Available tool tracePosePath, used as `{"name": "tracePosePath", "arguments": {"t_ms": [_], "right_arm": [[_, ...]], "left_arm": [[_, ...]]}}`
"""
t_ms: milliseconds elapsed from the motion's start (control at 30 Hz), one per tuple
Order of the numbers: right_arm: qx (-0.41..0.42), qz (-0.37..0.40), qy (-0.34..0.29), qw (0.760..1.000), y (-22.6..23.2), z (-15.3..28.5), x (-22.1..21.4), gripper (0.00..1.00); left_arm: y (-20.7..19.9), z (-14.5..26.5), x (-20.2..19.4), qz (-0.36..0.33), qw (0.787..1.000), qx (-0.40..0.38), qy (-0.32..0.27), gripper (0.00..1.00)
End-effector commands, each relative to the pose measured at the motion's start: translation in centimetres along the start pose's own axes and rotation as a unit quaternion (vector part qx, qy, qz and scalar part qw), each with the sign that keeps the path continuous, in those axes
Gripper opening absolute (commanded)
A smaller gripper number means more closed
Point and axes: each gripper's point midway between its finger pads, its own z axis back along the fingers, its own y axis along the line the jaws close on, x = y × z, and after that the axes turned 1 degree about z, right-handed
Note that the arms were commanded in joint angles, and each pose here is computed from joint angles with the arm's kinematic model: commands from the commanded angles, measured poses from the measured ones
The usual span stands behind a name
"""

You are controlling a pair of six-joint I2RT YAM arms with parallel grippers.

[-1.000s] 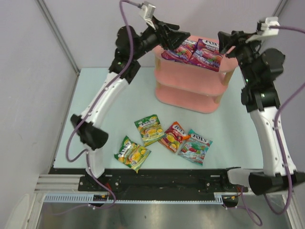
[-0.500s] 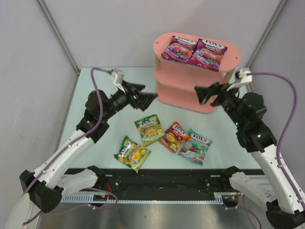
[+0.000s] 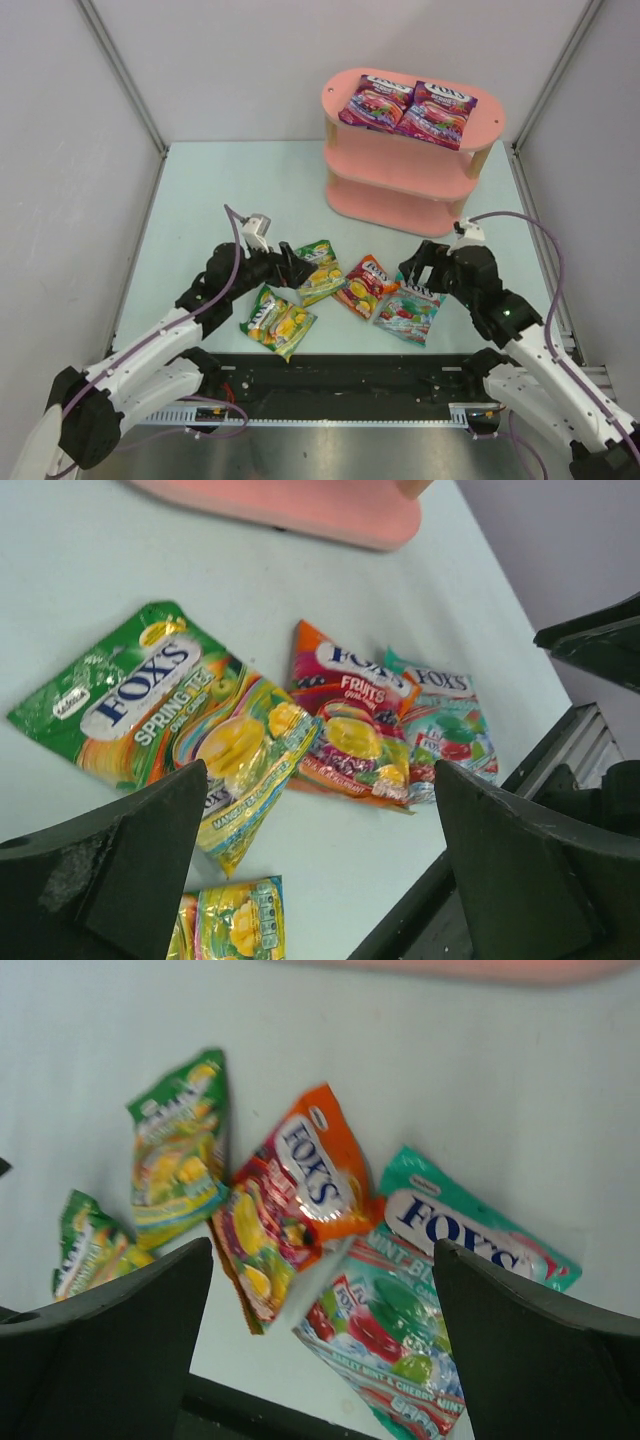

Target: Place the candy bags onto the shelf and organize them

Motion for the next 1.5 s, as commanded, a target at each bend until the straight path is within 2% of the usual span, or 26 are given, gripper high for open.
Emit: {"name": "tracePosePath", "arguments": {"t_ms": [0,267,467,633,900,1000,1100,1267,1300,1367,1467], "right_arm": [[-0.012,-0.040,0.030,0.999,-0.5,-1.7,-2.4,0.95],[-0.016,-0.049,0.065,0.997,0.0,-3.9,-4.9,0.92],[-0.001,-0.046,0.066,0.997,1.0,-4.2,-5.0,0.91],[-0.007,-0.043,0.064,0.997,0.6,-4.0,-5.0,0.91],[-0.028,-0.040,0.051,0.998,-0.4,-3.1,-4.6,0.92],[-0.036,-0.039,0.046,0.997,-0.8,-2.7,-4.4,0.92],[-0.044,-0.039,0.047,0.997,-1.3,-2.5,-4.5,0.92],[-0.048,-0.036,0.043,0.997,-1.5,-2.2,-4.3,0.93],[-0.050,-0.037,0.042,0.997,-1.6,-2.2,-4.3,0.93],[-0.051,-0.034,0.041,0.997,-1.7,-2.3,-4.2,0.93],[-0.052,-0.030,0.039,0.997,-1.9,-2.2,-4.1,0.93]], "left_arm": [[1.1,-0.8,-1.5,0.019,1.000,0.014,0.015,1.00],[4.4,-1.6,-5.4,0.061,0.993,0.078,0.061,0.94],[7.5,-1.6,-7.8,0.123,0.980,0.146,0.061,0.93],[8.3,-2.5,-8.8,0.148,0.975,0.156,0.053,0.88],[8.4,-4.9,-11.4,0.174,0.968,0.153,0.092,0.83],[7.7,-5.8,-11.6,0.178,0.969,0.142,0.096,0.72],[7.4,-6.4,-12.2,0.175,0.968,0.143,0.108,0.49],[7.5,-6.5,-12.9,0.160,0.968,0.150,0.122,0.26],[7.7,-6.3,-13.1,0.152,0.967,0.156,0.128,0.15],[7.6,-6.6,-12.5,0.122,0.972,0.154,0.128,0.03],[6.9,-6.9,-11.2,0.070,0.980,0.137,0.124,0.00]]}}
